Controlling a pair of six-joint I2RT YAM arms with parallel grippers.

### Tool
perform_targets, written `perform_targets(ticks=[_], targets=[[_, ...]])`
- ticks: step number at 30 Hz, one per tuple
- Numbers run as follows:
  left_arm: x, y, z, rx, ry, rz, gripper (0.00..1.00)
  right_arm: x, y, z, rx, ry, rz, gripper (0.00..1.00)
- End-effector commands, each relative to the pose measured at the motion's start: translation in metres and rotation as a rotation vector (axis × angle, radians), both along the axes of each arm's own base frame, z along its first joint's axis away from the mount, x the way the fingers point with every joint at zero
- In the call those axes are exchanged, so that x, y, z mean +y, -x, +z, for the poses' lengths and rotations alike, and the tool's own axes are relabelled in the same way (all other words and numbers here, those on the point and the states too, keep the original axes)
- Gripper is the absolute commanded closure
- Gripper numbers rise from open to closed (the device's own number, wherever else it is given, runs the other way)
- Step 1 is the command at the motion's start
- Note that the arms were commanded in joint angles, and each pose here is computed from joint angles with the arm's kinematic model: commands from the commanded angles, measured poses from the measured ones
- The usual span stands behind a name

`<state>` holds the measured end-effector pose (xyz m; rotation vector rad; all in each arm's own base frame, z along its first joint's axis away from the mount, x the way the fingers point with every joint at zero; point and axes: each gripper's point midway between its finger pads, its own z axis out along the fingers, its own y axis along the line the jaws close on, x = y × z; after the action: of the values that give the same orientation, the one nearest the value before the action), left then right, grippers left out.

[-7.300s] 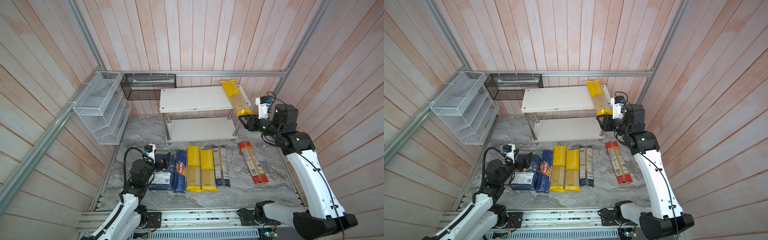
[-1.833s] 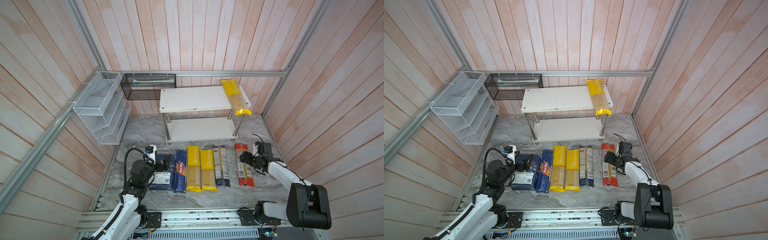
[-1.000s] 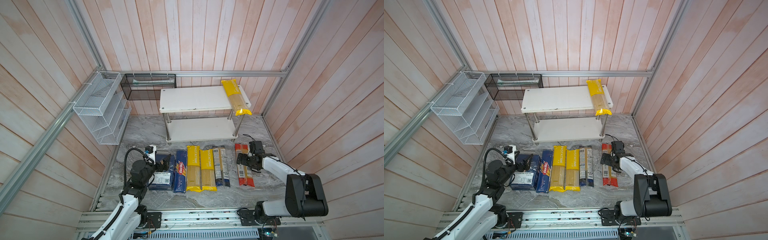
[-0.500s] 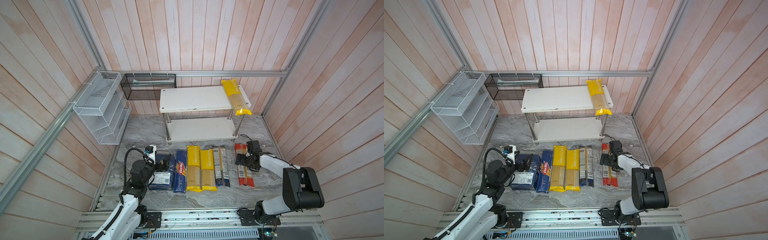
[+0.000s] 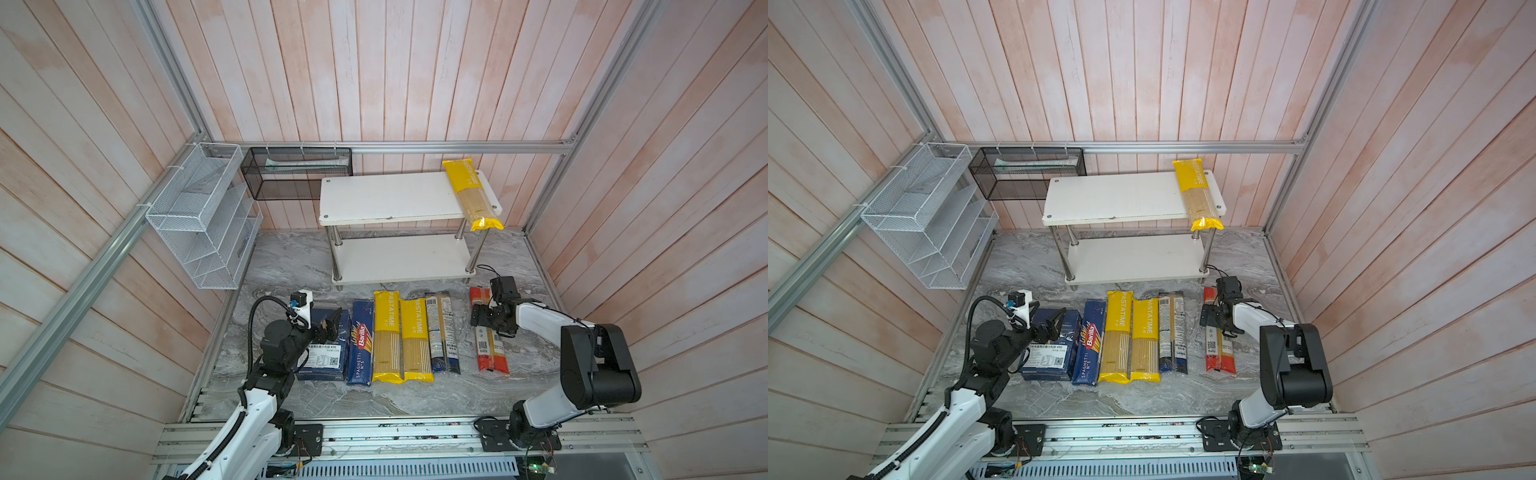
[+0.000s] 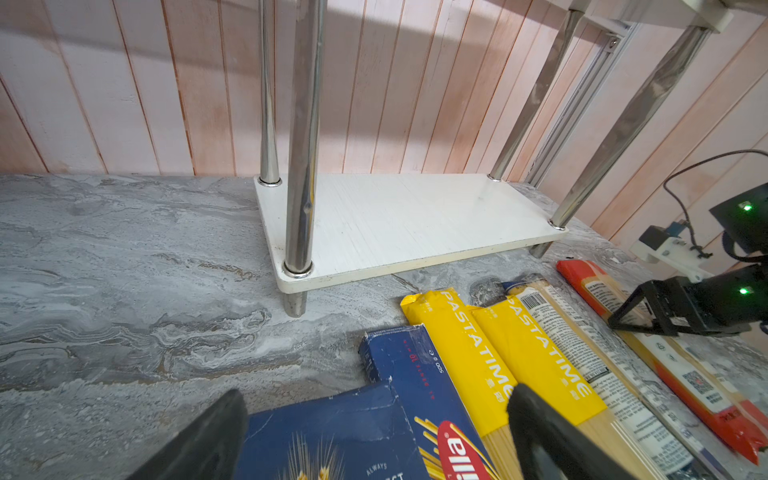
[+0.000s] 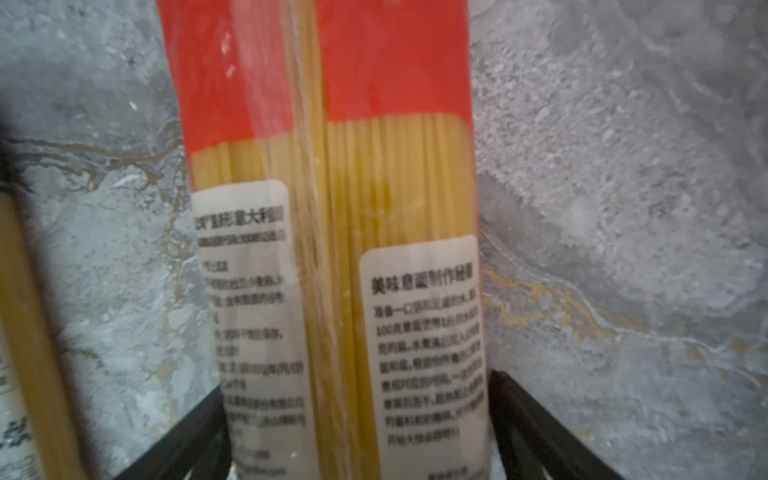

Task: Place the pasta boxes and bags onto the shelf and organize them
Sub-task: 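Lower the right gripper and close it on the red spaghetti bag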

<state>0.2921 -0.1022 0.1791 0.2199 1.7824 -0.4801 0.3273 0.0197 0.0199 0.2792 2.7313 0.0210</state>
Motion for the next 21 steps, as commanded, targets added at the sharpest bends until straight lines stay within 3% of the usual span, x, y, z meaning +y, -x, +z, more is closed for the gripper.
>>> perform_targets(ticks=[1,21], targets=[[-0.001,0.001,0.001,-0.005,-0.007,-0.007,0.00,0.001,0.024,-0.021,0.119,0.002,0.007,0.12],[0.000,0.003,0.002,-0.014,-0.004,-0.002,0.00,0.015,0.031,-0.011,0.043,-0.074,-0.018,0.35]])
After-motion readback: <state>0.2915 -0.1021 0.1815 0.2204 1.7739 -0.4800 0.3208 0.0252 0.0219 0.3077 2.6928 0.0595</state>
